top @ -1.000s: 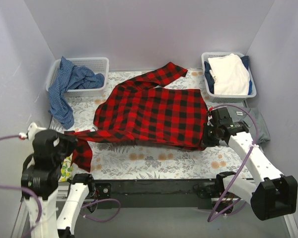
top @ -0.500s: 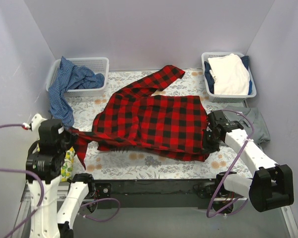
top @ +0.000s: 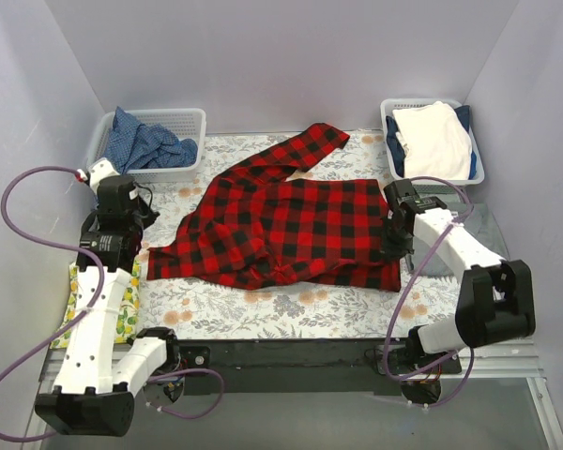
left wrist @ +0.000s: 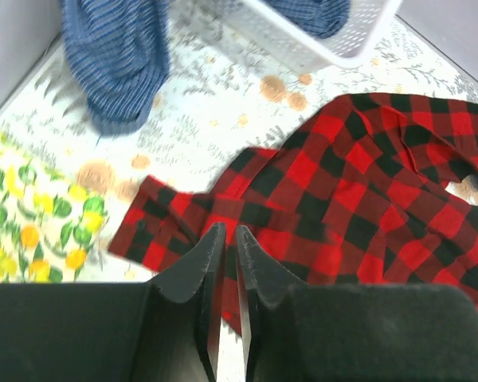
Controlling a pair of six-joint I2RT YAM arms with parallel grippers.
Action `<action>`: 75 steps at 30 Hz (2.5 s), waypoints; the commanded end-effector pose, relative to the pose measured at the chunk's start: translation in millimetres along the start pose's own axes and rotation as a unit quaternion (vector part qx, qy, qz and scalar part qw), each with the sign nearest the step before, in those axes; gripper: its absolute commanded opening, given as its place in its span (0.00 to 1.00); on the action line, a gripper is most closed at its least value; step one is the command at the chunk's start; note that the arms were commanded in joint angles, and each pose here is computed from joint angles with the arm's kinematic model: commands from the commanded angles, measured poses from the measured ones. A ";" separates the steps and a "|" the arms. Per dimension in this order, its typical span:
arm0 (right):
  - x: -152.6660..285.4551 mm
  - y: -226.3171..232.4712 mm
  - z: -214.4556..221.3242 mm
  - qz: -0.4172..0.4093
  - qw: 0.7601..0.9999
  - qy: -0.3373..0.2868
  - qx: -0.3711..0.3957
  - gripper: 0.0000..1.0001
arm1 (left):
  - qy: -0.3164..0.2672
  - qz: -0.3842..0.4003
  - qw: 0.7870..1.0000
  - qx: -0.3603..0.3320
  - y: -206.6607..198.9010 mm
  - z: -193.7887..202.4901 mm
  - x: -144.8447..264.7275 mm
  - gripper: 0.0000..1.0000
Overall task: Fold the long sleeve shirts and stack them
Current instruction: Fold the shirt
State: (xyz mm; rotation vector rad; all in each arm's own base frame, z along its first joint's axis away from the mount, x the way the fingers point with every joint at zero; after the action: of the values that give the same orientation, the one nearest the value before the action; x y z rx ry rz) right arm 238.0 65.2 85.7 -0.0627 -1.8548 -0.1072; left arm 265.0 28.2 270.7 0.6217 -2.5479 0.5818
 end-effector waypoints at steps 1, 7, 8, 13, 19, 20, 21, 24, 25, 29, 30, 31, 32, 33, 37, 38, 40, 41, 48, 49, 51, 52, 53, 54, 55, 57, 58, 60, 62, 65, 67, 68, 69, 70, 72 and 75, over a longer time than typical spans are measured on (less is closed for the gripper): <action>-7.9 4.3 -23.6 0.003 1.000 -0.012 0.018 0.01 | -0.024 0.071 0.996 -0.055 -37.4 -16.4 -20.3 0.10; -22.0 9.5 -22.9 -0.005 1.000 0.008 0.023 0.01 | 0.073 0.065 0.994 -0.056 -52.3 20.9 -50.4 0.43; -23.3 10.0 -21.6 -0.006 1.000 0.012 0.021 0.01 | 0.093 0.044 0.994 -0.046 -45.9 30.5 -52.6 0.49; -28.3 12.6 -18.8 -0.014 1.000 0.016 0.021 0.01 | 0.240 -0.096 0.966 -0.024 13.7 119.5 -50.8 0.49; -33.3 12.9 -11.9 -0.020 0.999 0.024 0.022 0.01 | 0.278 -0.111 0.954 0.008 30.7 156.7 -44.3 0.50; -34.4 12.8 -10.2 -0.021 0.999 0.027 0.022 0.01 | 0.292 -0.120 0.949 0.013 32.8 165.7 -48.6 0.49; -34.9 13.0 -9.2 -0.021 0.999 0.029 0.025 0.01 | 0.299 -0.130 0.945 0.020 34.7 169.4 -49.5 0.48; -36.0 15.7 -9.6 -0.028 0.999 0.029 0.025 0.01 | 0.266 -0.162 0.949 0.047 45.6 161.2 -65.9 0.49; -36.8 16.9 -10.0 -0.031 0.999 0.030 0.026 0.01 | 0.257 -0.172 0.948 0.070 53.7 155.0 -74.2 0.49; -41.1 20.0 -13.8 -0.035 0.998 0.039 0.027 0.01 | 0.234 -0.205 0.945 0.103 90.3 138.7 -103.8 0.50; -42.7 23.1 -14.2 -0.041 0.998 0.043 0.027 0.01 | 0.241 -0.212 0.941 0.103 96.0 140.3 -111.6 0.50; -44.0 24.2 -14.5 -0.044 0.998 0.046 0.027 0.01 | 0.233 -0.200 0.945 0.109 93.5 137.7 -122.0 0.51; -43.8 25.8 -16.3 -0.046 0.998 0.045 0.027 0.01 | 0.234 -0.202 0.944 0.112 93.7 138.9 -127.1 0.51; -45.4 26.1 -16.2 -0.046 0.997 0.049 0.028 0.01 | 0.229 -0.195 0.947 0.115 90.7 136.9 -133.1 0.52; -45.8 28.0 -21.6 -0.047 0.997 0.046 0.029 0.01 | 0.233 -0.192 0.946 0.116 87.3 138.6 -152.5 0.54; -47.0 27.6 -21.1 -0.045 0.997 0.048 0.029 0.01 | 0.232 -0.191 0.947 0.116 86.7 138.3 -154.9 0.55; -47.7 27.5 -20.7 -0.045 0.997 0.050 0.029 0.01 | 0.229 -0.184 0.949 0.116 84.0 135.9 -160.1 0.57; -48.3 27.3 -20.0 -0.044 0.997 0.051 0.028 0.01 | 0.229 -0.185 0.949 0.114 84.5 136.7 -161.5 0.58; -50.0 26.7 -17.6 -0.043 0.997 0.055 0.027 0.01 | 0.272 -0.197 0.937 0.096 95.4 168.1 -166.1 0.33; -49.2 27.0 -18.9 -0.044 0.997 0.053 0.028 0.01 | 0.277 -0.198 0.935 0.094 97.3 173.1 -162.8 0.25; -49.4 27.4 -19.6 -0.044 0.997 0.052 0.026 0.01 | 0.280 -0.203 0.934 0.088 100.4 175.3 -159.2 0.02; -49.1 27.2 -20.0 -0.044 0.997 0.052 0.025 0.01 | 0.279 -0.204 0.934 0.088 101.2 174.4 -157.4 0.00; -49.3 28.0 -20.5 -0.045 0.997 0.052 0.025 0.01 | 0.271 -0.201 0.937 0.089 99.3 168.2 -155.9 0.00; -48.9 27.9 -20.8 -0.044 0.997 0.051 0.025 0.01 | 0.268 -0.203 0.938 0.088 99.0 163.6 -152.2 0.00; -49.1 27.2 -20.0 -0.044 0.997 0.052 0.025 0.01 | 0.261 -0.200 0.940 0.089 96.8 156.8 -150.3 0.00; -47.4 27.9 -21.2 -0.045 0.998 0.048 0.026 0.01 | 0.230 -0.173 0.953 0.095 81.4 123.8 -142.9 0.00; -47.2 28.1 -21.1 -0.046 0.997 0.047 0.026 0.01 | 0.216 -0.156 0.959 0.098 72.1 108.2 -139.9 0.00; -45.7 26.7 -21.3 -0.044 0.998 0.045 0.026 0.01 | 0.157 -0.096 0.977 0.103 44.5 54.3 -124.3 0.00; -44.5 26.4 -21.7 -0.043 0.998 0.041 0.027 0.01 | 0.130 -0.020 0.986 0.104 15.8 23.3 -108.3 0.00; -43.5 26.4 -21.7 -0.044 0.998 0.038 0.027 0.01 | 0.112 0.093 0.983 0.108 -31.1 -15.8 -85.0 0.00; -42.6 26.9 -23.0 -0.045 0.998 0.036 0.026 0.01 | 0.118 0.156 0.974 0.117 -58.1 -23.0 -78.9 0.00; -41.1 26.9 -23.4 -0.046 0.998 0.033 0.027 0.01 | 0.125 0.189 0.967 0.120 -71.2 -23.4 -73.9 0.00; -40.1 27.0 -24.4 -0.046 0.998 0.030 0.026 0.01 | 0.111 0.223 0.963 0.108 -90.8 -30.4 -68.1 0.00; -40.2 26.1 -24.7 -0.044 0.998 0.029 0.028 0.01 | 0.111 0.233 0.961 0.097 -101.4 -30.1 -69.8 0.00; -38.6 25.8 -25.3 -0.044 0.998 0.025 0.026 0.01 | 0.104 0.265 0.956 0.070 -134.2 -36.6 -61.4 0.00; -38.4 26.2 -24.5 -0.047 0.998 0.023 0.022 0.01 | 0.137 0.301 0.943 0.027 -183.7 -13.2 -63.1 0.00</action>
State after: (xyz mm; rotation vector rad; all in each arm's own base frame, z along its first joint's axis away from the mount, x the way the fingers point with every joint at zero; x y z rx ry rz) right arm 261.9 87.0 41.5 0.0425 -1.7362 -0.1102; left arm 395.2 -26.9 292.0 0.0392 -2.4599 0.9514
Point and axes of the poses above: each gripper's point midway between its finger pads, its own x axis back along the fingers, its own y axis along the line the jaws close on, z = x × y, the point moved 1 cm from there along x, back along the fingers, and after that the axes turned 1 degree about x, right-handed, at the moved point
